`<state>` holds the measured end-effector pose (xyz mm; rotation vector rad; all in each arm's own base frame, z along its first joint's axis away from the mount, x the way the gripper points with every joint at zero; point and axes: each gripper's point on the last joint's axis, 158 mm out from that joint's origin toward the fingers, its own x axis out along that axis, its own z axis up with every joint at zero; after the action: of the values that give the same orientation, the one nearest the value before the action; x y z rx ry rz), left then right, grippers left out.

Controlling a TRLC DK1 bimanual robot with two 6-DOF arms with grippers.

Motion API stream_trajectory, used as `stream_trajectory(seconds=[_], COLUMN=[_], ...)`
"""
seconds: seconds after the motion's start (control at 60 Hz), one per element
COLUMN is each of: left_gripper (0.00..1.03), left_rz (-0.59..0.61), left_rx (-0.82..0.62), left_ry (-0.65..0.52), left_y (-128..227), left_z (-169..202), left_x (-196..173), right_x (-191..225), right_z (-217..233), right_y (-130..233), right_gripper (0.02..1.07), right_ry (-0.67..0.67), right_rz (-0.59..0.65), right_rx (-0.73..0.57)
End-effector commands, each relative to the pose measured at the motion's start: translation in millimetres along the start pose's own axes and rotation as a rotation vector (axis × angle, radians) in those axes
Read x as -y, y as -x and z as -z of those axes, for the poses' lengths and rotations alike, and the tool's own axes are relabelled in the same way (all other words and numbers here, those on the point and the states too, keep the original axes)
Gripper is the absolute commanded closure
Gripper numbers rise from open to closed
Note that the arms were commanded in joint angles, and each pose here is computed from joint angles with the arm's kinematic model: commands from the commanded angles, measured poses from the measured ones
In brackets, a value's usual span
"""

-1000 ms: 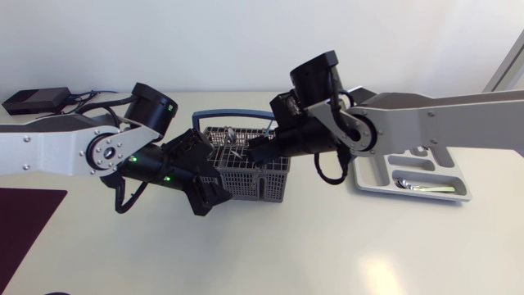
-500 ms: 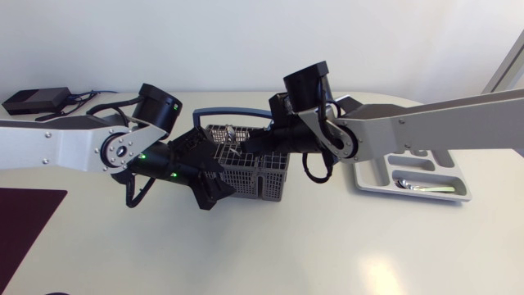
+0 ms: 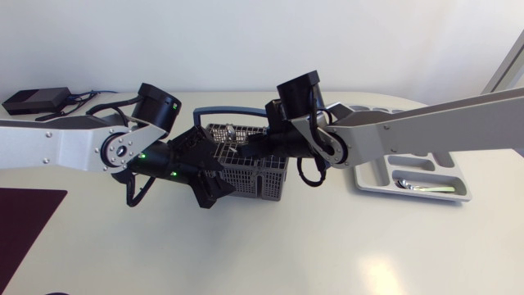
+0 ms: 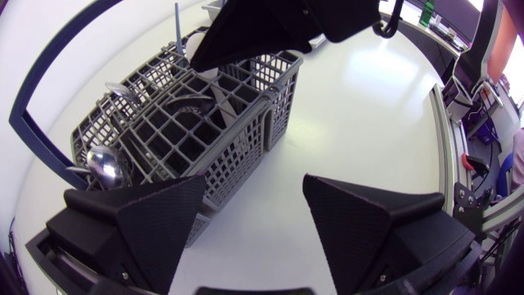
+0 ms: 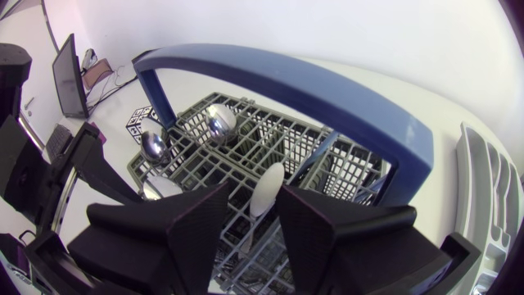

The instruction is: Transfer all utensils from the basket to the drawer tray.

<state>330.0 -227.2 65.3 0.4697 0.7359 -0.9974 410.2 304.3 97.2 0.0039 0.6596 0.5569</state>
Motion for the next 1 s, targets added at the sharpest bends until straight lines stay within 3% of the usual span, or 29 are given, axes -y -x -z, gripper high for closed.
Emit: stream_trajectory(seconds=[0.0,0.05,0.25,0.983], left_gripper=[0.20,0.20,0.20,0.20], left_rz=[0.000,-0.002,-0.002,-0.007], left_rx=[0.021,0.022,0.022,0.024], left_ry=[-0.009,-0.004,0.006,0.012], left_y=[-1.1,-0.9,0.3,6.8], left_z=[-7.3,-6.8,-5.2,-0.1], left_x=[-5.5,-5.8,-4.2,-0.2], right_x=[-0.4,-2.7,-1.9,-34.1], right_z=[11.9,11.0,11.7,-5.7], right_y=[-9.3,-9.7,-15.4,25.6], right_gripper=[0.71,0.73,0.96,1.00], right_ry=[-0.020,-0.016,-0.004,0.209], right_rz=[0.008,0.005,0.010,0.025], right_rx=[-0.020,-0.015,-0.010,0.174])
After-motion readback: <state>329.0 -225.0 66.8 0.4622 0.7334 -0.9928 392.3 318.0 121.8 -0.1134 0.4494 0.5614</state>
